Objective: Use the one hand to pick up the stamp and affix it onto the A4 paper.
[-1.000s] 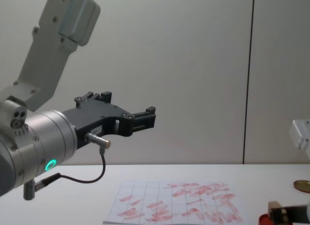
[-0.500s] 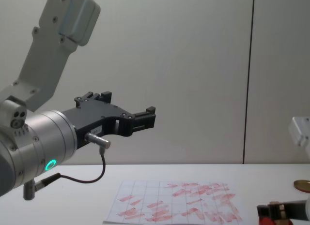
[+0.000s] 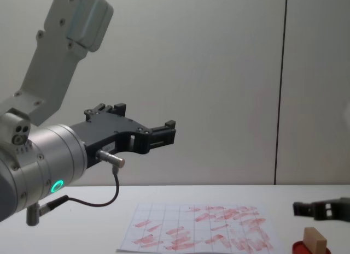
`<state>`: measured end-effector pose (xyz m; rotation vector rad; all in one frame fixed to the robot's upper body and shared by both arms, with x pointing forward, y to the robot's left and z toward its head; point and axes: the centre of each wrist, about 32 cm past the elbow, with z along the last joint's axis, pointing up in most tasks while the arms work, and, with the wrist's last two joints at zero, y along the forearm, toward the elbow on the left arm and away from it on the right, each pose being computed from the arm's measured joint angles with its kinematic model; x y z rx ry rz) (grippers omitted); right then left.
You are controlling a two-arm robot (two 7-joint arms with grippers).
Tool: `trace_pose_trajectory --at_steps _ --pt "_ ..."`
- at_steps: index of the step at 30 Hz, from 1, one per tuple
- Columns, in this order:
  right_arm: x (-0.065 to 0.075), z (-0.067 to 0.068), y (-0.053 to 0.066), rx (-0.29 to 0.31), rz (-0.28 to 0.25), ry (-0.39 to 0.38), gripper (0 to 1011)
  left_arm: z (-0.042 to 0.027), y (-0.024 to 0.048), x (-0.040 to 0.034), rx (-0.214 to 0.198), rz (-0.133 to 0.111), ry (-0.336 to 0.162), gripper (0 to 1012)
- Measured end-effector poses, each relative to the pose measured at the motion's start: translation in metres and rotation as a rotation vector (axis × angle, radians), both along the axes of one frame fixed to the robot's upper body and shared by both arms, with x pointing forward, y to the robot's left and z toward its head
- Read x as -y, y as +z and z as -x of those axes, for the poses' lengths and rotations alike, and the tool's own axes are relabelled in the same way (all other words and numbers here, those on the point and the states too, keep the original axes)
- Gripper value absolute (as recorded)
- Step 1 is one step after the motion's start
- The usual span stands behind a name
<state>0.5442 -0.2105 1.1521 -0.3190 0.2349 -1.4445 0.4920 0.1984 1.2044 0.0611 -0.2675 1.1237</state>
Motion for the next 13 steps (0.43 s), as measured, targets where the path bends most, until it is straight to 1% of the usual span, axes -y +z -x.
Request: trace_pose_trajectory --at_steps 7,13 --pt "0.007 0.012 0.009 0.053 -0.005 0.000 1001 0.0000 0.0000 0.0000 0.000 0.000 0.000 993" --pt "0.010 0.017 0.013 0.074 -0.006 0.001 1001 0.0000 0.0000 0.0000 0.000 0.000 0.000 993"
